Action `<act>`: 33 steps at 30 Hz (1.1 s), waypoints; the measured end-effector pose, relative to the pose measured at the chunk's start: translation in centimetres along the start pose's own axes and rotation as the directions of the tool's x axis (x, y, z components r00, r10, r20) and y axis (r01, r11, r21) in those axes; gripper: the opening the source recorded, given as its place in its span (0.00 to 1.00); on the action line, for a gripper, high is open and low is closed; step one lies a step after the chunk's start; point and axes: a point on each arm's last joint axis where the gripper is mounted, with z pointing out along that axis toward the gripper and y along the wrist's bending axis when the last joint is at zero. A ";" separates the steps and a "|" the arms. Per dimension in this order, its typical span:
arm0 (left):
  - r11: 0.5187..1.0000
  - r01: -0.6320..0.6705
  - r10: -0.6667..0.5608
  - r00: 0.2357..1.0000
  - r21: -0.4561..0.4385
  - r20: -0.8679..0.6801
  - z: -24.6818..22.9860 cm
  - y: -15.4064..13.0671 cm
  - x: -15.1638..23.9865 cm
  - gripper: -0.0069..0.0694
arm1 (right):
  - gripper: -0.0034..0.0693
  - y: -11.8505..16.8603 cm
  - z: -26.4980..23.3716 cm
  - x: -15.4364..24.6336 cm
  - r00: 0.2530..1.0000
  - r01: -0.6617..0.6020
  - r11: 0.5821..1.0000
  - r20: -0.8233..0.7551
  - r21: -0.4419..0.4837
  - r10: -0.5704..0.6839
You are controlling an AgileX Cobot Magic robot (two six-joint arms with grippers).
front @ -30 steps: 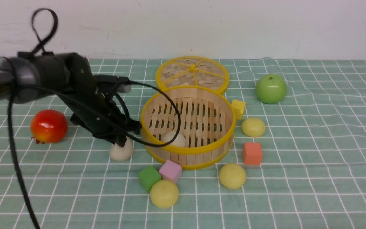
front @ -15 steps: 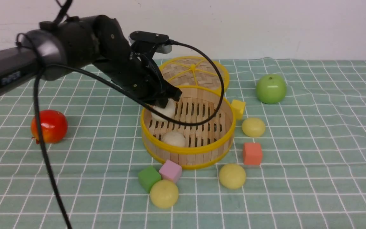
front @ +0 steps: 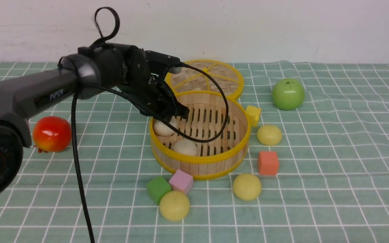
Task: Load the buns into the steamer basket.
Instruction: Use the left arm to put the steamed stuffed bun into the steamer, then use the left arm to grab a steamed stuffed bun
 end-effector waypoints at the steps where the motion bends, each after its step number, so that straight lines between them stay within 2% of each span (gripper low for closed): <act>1: 1.000 0.000 0.000 1.000 0.000 0.002 0.0 0.0 0.0 0.24 | 0.38 0.0 0.0 0.0 1.000 0.000 1.000 0.000 0.000 0.000; 10: 1.000 0.002 -0.002 0.999 0.010 -0.055 -1.0 -0.1 0.2 0.48 | 0.38 0.0 0.0 0.0 1.000 0.000 1.000 0.000 0.000 0.000; 13: 1.000 0.003 -0.002 0.998 0.016 -0.058 -3.6 -0.3 -0.5 0.48 | 0.38 0.0 0.0 0.0 1.000 0.000 1.000 0.000 0.000 0.000; 15: 1.000 0.004 -0.003 0.999 0.022 -0.053 -5.7 -0.4 -1.0 0.46 | 0.38 0.0 0.0 0.0 1.000 0.000 1.000 0.000 0.000 0.000; 18: 0.998 0.028 -0.024 0.998 0.062 -0.064 -9.7 -0.9 -1.4 0.35 | 0.38 0.0 0.0 0.0 1.000 0.000 1.000 0.000 0.000 0.000; 19: 0.997 0.031 -0.026 0.997 0.066 -0.071 -9.7 -1.0 -1.3 0.34 | 0.38 0.0 0.0 0.0 1.000 0.000 1.000 0.000 0.000 0.000; 22: 0.988 0.054 -0.034 0.990 0.145 -0.138 -12.3 -2.1 -0.1 0.15 | 0.38 0.0 0.0 0.0 1.000 0.000 1.000 0.000 0.000 0.000; 24: 0.985 0.044 -0.009 0.979 0.168 -0.204 -12.1 -3.0 1.6 0.07 | 0.38 0.0 0.0 0.0 1.000 0.000 1.000 0.000 0.000 0.000; 26: 0.982 0.023 0.027 0.965 0.189 -0.261 -11.5 -4.3 3.5 0.07 | 0.38 0.0 0.0 0.0 1.000 0.000 1.000 0.000 0.000 0.000; 29: 0.971 -0.062 0.137 0.936 0.231 -0.326 -10.0 -8.3 6.7 0.07 | 0.38 0.0 0.0 0.0 1.000 0.000 1.000 0.000 0.000 0.000; 33: 0.964 -0.123 0.202 0.916 0.236 -0.346 -9.6 -11.3 8.4 0.07 | 0.38 0.0 0.0 0.0 1.000 0.000 1.000 0.000 0.000 0.000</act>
